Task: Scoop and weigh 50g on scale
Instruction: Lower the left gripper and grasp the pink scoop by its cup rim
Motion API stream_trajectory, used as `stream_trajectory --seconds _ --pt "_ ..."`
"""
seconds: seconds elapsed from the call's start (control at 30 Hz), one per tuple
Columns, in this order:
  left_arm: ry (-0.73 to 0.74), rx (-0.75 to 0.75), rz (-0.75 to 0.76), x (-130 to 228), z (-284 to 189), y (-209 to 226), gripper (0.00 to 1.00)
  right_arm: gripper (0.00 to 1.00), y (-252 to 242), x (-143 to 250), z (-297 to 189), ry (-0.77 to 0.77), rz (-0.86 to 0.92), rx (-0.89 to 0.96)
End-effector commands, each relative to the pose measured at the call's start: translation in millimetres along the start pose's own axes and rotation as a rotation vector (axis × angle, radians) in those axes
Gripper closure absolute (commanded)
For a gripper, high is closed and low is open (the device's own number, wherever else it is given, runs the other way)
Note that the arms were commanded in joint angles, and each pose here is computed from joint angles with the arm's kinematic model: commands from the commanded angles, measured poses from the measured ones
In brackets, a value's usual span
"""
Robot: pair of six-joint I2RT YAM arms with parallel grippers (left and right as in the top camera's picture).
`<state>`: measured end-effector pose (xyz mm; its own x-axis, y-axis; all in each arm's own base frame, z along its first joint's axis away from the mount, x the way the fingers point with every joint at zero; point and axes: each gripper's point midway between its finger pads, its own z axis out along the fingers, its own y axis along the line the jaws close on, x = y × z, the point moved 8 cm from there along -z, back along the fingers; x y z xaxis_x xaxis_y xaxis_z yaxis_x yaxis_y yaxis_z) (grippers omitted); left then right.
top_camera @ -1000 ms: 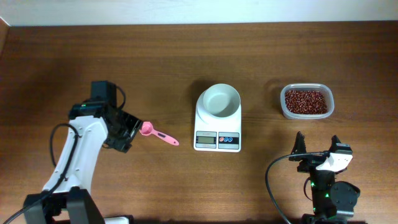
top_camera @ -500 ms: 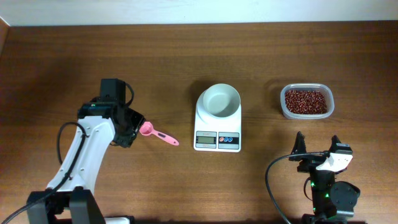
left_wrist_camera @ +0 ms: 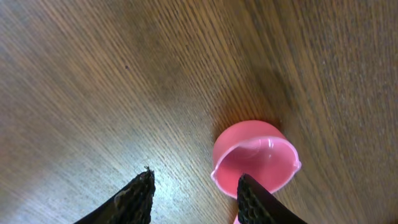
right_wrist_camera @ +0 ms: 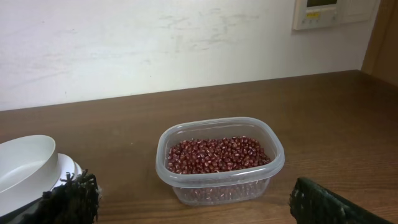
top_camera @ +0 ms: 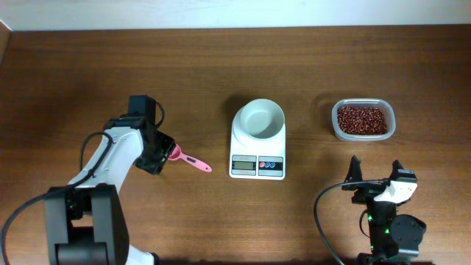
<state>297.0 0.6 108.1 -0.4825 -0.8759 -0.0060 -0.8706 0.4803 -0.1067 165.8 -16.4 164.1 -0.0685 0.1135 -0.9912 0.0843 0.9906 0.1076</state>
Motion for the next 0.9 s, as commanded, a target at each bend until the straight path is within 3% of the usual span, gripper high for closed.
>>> stream_trajectory --seconds 0.0,0.87 --pt "0.010 -0.016 -0.007 1 9 0 0.55 0.01 -1 3 0 0.004 0.000 0.005" --pt "0.001 -0.026 0.032 7 28 -9 0.66 0.01 -1 3 0 0.004 0.000 0.005"
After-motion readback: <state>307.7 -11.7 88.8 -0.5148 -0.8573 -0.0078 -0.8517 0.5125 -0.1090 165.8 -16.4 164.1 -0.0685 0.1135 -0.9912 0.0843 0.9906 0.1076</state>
